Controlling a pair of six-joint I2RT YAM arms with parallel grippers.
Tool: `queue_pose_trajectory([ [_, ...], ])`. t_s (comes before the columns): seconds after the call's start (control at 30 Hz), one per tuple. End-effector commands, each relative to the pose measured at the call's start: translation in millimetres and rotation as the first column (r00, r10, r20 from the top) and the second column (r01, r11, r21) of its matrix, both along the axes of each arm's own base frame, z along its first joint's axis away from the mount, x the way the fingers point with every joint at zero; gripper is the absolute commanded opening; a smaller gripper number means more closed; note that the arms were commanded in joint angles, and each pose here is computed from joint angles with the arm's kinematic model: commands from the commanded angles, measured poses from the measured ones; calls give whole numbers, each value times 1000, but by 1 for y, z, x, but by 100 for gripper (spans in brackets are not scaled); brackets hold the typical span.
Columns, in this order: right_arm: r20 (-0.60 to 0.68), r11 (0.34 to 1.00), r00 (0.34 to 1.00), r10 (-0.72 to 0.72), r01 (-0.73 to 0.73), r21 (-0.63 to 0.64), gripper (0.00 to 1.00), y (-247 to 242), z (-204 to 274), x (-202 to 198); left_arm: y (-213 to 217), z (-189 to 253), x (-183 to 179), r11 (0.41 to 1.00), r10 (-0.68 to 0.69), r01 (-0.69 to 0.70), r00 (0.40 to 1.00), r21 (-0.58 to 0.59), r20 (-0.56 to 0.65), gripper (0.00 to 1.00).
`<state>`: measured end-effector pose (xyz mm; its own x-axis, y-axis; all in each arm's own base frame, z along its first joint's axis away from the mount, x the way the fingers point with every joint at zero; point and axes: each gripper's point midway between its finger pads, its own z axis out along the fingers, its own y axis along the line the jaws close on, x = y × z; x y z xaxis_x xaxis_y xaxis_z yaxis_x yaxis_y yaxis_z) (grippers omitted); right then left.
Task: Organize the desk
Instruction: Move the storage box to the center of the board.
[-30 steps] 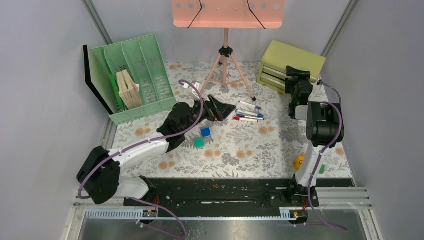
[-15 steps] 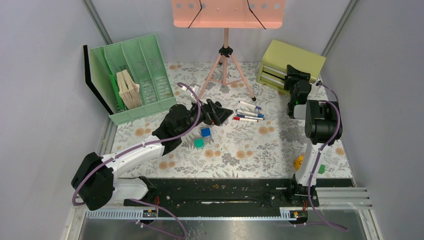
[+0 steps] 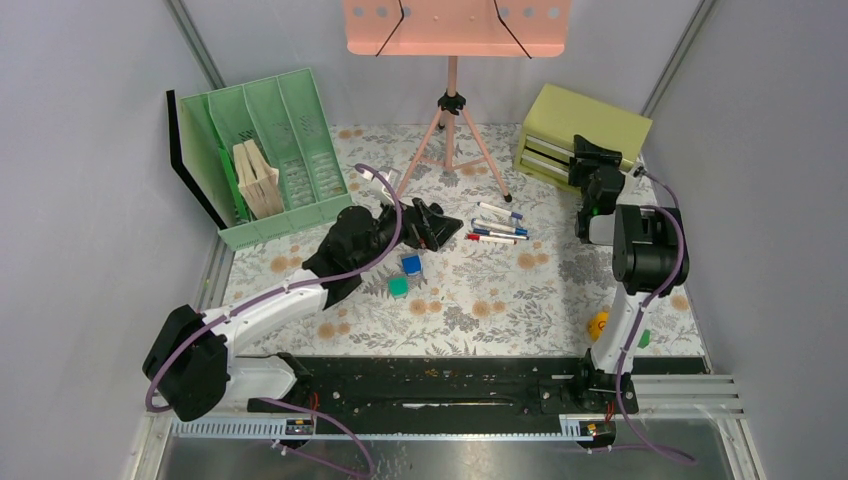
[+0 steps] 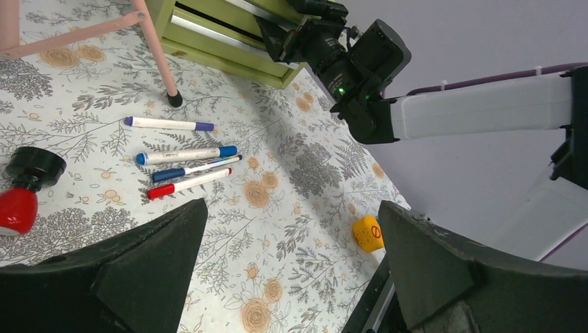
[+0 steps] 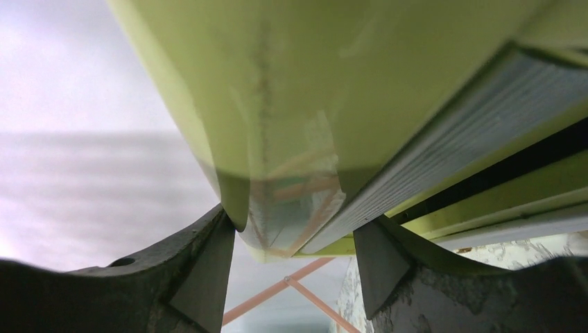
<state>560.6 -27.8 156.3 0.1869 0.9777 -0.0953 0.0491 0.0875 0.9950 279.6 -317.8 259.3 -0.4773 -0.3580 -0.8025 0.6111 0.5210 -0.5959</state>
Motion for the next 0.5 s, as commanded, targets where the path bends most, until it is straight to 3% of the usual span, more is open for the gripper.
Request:
queue_pose_trajectory([
  [0.0, 9, 996, 999, 31, -30, -81, 12, 9, 32, -17, -3, 34, 2, 999, -27, 31, 995, -36, 94, 97],
  [0.47, -53, 990, 997, 63, -69, -123, 11, 25, 42, -65, 7, 42, 2, 1000, -14, 15, 989, -6, 145, 97],
])
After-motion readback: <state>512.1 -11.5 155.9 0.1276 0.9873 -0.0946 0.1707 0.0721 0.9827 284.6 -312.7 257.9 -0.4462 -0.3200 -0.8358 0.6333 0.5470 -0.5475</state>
